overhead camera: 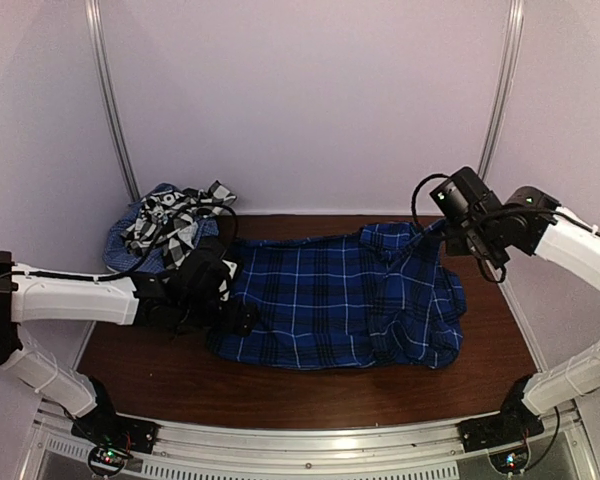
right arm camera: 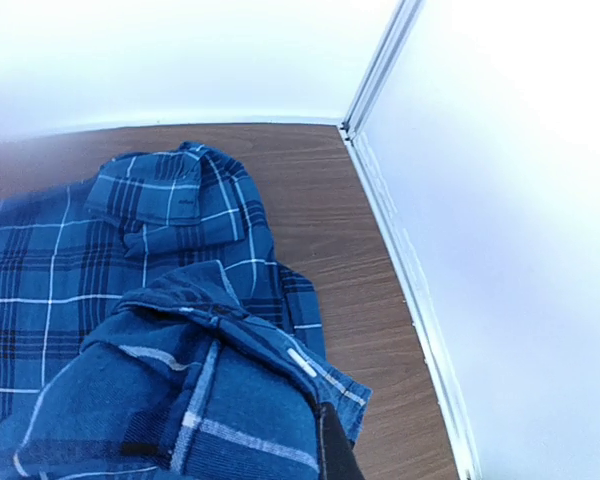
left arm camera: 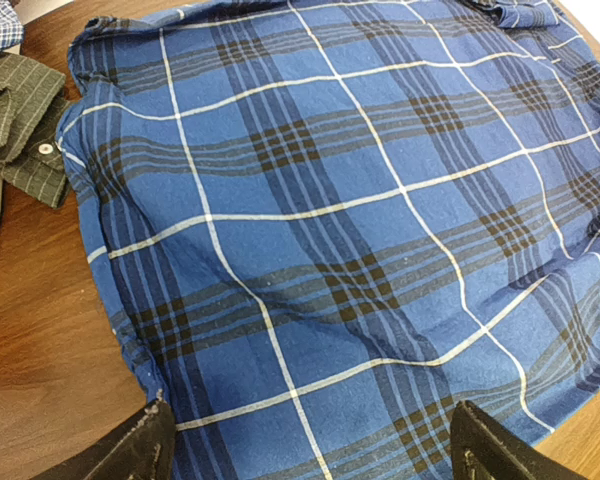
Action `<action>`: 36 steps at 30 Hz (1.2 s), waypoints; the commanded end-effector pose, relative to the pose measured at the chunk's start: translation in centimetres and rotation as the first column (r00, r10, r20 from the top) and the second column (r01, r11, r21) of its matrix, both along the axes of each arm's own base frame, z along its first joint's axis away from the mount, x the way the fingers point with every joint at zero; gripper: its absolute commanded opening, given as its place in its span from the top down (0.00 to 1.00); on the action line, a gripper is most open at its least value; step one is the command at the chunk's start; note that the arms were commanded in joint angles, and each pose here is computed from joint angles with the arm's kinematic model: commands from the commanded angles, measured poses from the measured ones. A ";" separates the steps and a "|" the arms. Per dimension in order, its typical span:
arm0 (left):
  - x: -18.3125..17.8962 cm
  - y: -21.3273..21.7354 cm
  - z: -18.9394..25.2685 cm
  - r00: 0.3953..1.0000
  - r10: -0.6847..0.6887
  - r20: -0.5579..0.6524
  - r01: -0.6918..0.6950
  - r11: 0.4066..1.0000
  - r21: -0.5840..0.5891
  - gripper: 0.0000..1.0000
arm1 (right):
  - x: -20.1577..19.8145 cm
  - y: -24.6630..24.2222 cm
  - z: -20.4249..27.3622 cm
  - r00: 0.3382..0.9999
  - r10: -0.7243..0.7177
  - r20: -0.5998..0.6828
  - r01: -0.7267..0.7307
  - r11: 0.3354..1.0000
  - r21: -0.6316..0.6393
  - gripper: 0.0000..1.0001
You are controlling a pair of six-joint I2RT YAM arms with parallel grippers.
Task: Fold and stack the long sleeve shirts
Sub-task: Pick up the sleeve from the center of the board.
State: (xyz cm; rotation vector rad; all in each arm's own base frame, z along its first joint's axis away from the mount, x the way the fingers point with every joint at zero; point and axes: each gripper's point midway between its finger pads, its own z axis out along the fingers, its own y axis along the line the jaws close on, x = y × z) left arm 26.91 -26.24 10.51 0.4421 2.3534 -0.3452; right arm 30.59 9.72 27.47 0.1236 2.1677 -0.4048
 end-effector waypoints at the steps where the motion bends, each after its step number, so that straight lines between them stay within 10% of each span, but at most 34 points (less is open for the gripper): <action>1: 0.8 -0.8 1.0 1.000 -0.007 0.027 0.007 1.000 -0.006 0.03 | -2.8 -3.8 3.4 0.995 -0.089 0.033 0.090 0.996 -0.020 1.00; 28: 0.5 -0.4 -0.3 1.000 -0.007 0.006 0.007 1.000 0.020 0.03 | -2.5 -3.4 15.0 0.988 -0.020 0.152 0.018 1.000 0.019 0.98; 36: -1.7 -1.5 1.2 0.981 -0.191 0.035 0.191 0.981 -0.024 0.03 | -1.7 -3.3 12.0 0.993 -0.029 0.113 0.035 0.998 -0.054 0.98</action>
